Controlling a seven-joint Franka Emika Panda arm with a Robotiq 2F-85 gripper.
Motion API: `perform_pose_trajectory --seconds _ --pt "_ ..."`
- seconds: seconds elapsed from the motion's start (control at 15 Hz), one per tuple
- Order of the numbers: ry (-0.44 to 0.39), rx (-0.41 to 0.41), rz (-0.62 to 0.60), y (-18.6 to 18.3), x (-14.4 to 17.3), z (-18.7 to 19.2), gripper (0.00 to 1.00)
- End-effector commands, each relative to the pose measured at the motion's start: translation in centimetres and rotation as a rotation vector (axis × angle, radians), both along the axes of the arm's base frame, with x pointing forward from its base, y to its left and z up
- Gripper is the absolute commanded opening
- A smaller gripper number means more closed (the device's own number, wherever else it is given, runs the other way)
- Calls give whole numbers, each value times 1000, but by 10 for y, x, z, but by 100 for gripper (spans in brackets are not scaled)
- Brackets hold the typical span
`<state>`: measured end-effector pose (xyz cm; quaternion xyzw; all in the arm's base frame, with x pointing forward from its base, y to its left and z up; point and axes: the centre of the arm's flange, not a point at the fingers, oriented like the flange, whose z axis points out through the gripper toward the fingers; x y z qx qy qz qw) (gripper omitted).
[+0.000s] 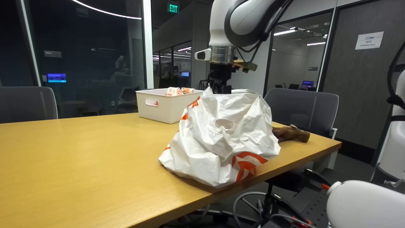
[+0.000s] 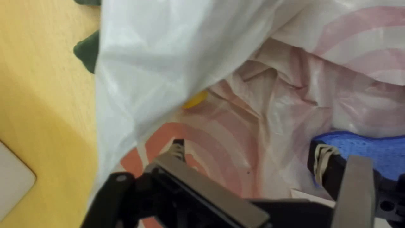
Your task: Remove the moose, eraser and radish from the plastic bag and put them on the table.
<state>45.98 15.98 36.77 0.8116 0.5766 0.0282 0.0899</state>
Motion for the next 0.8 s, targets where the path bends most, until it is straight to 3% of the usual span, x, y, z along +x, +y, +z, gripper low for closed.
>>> perform_pose_trajectory --seconds 0.0,0.2,0.33,0.4,0.73 --pt "82 -67 22 10 91 -12 100" --pt "193 -112 80 14 116 -20 100" --pt "257 -127 184 23 112 -8 100" --pt "218 -108 96 9 90 -31 100" --pt "237 -111 99 9 91 -36 100"
